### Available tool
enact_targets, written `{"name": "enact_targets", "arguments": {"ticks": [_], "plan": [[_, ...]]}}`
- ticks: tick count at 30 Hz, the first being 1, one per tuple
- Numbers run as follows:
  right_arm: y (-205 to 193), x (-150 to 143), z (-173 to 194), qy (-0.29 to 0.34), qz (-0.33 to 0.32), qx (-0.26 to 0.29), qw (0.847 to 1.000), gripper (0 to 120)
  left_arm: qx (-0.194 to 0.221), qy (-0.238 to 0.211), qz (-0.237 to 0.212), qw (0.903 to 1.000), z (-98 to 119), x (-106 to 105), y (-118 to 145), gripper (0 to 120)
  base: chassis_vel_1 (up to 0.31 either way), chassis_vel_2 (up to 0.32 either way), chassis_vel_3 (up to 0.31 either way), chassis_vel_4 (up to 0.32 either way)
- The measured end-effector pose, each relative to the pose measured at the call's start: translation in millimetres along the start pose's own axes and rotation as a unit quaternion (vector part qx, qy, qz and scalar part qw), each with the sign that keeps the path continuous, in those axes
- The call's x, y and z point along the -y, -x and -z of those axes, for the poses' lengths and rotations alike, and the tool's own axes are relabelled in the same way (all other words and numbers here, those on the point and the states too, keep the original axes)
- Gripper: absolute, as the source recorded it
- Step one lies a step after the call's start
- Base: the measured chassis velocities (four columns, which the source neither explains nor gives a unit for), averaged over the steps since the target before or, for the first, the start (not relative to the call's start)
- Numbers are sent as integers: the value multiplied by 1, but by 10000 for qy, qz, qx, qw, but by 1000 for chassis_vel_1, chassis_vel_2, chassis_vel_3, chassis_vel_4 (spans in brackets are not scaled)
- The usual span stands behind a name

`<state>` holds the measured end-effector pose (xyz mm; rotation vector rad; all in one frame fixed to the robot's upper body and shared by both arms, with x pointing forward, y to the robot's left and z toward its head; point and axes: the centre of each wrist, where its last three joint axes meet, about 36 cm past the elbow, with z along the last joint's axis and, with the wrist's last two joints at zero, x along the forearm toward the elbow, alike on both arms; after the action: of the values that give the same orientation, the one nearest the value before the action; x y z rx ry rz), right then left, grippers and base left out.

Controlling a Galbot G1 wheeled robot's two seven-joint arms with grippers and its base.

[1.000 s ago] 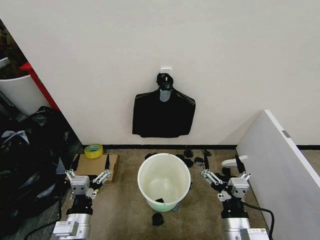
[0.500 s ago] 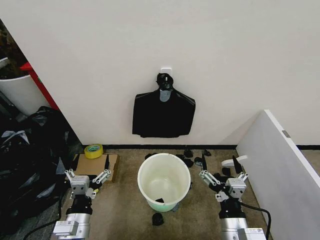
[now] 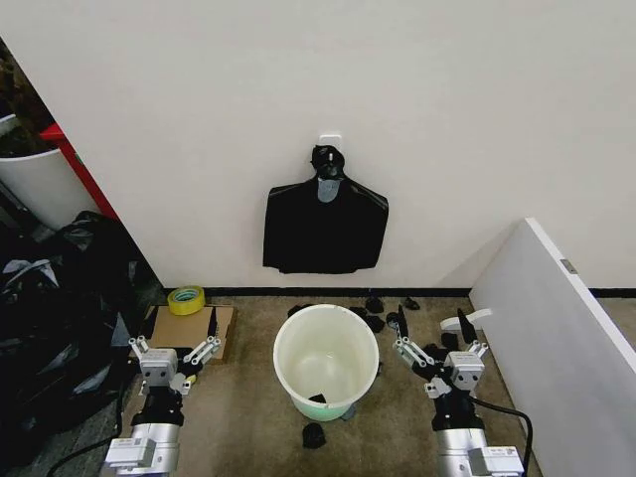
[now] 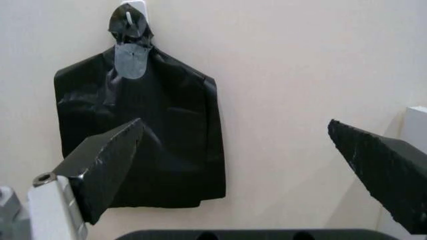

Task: Place the garbage bag over the trash bin.

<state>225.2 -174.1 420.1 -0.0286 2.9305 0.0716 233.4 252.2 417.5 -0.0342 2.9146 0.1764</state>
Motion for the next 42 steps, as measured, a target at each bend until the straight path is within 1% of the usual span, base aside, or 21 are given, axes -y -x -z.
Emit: {"name": "enact_targets", "arguments": {"ticks": [14, 17, 20, 25, 26, 29, 33, 37, 41, 42], "plan": [[10, 2, -11, 88, 56, -112, 9999, 100, 44, -13, -22, 10000, 1, -2, 2, 100, 0, 0, 0, 0], [24, 3, -18, 412, 129, -138, 9990, 100, 61, -17, -78, 9999, 1, -4, 2, 100, 0, 0, 0, 0], [35, 5, -21, 543, 219, -90, 9982, 100, 61, -27, -113, 9999, 1, -4, 3, 100, 0, 0, 0, 0], [51, 15, -26, 766, 405, -65, 9962, 100, 6, -67, -265, 9996, -9, -3, 7, 100, 0, 0, 0, 0], [51, 15, -26, 766, 405, -65, 9962, 100, 6, -67, -265, 9996, -9, -3, 7, 100, 0, 0, 0, 0], [67, 16, -30, 856, 595, -19, 9946, 100, -22, -56, -258, 9996, -9, -4, 5, 100, 0, 0, 0, 0], [91, 14, -35, 1155, 867, -68, 9895, 100, -12, -23, -197, 9998, -6, -7, 3, 100, 0, 0, 0, 0], [107, 10, -40, 1331, 1045, -114, 9855, 100, -11, 12, -166, 9999, -4, -9, 2, 100, 0, 0, 0, 0], [130, 0, -41, 1629, 1349, -141, 9773, 100, -20, 52, -122, 9999, -4, -11, -1, 100, 0, 0, 0, 0], [130, 0, -41, 1629, 1349, -141, 9773, 100, -20, 52, -122, 9999, -4, -11, -1, 100, 0, 0, 0, 0]]}}
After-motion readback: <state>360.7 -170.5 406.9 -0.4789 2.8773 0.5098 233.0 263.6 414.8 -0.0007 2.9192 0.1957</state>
